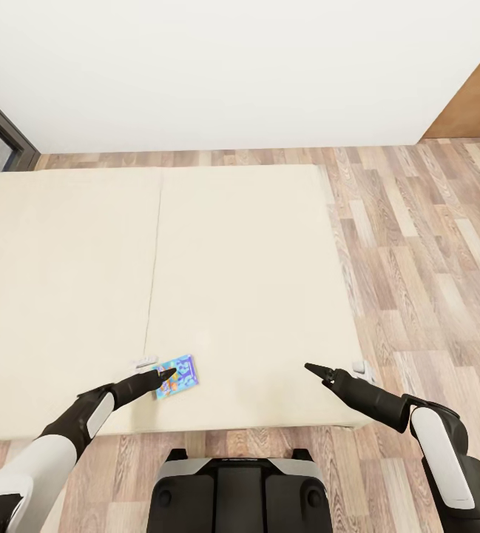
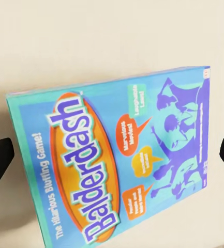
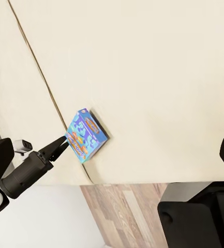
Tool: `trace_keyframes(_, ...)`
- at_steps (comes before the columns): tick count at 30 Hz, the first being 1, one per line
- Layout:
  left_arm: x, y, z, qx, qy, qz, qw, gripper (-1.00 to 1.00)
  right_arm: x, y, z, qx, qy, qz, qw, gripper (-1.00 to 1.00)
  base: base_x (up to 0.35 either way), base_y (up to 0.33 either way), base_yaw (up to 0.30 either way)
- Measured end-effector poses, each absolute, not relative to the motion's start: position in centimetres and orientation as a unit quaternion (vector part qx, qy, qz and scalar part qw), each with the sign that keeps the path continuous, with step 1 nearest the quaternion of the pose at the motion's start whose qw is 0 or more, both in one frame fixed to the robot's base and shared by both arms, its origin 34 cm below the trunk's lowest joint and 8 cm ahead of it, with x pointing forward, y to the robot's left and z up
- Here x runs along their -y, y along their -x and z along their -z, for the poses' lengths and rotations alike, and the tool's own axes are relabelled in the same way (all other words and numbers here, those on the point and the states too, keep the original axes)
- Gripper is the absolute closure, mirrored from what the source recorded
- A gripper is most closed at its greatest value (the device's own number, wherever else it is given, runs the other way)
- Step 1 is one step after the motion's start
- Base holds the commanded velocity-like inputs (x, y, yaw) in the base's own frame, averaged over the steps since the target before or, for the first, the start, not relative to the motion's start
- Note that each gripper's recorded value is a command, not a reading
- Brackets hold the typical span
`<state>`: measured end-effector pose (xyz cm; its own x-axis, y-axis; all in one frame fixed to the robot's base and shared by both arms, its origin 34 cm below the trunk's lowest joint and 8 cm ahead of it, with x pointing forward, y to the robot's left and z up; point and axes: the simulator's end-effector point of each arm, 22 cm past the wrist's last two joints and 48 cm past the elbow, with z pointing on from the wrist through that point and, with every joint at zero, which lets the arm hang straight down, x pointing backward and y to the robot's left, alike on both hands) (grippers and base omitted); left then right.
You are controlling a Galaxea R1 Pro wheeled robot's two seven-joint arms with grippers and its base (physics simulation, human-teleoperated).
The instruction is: Put all the toys in the child's room - the three board games (two on the bed and one on the table), the two jigsaw puzzles on the table, and the tennis ball on the table - inside the toy box on the table in the child's room.
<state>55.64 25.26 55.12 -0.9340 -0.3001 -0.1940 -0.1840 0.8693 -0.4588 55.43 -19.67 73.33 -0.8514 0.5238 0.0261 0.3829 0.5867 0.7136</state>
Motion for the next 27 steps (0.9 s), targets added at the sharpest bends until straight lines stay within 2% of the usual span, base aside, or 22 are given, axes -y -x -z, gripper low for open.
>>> trace_keyframes(27,-25.25,-55.37,-54.87,-0.958,0.127,0.222,0.128,-1.0,19.75,-55.54,-73.34,-0.886,-0.255,-0.375,0.096,-1.0,0.0,0.0,0.0)
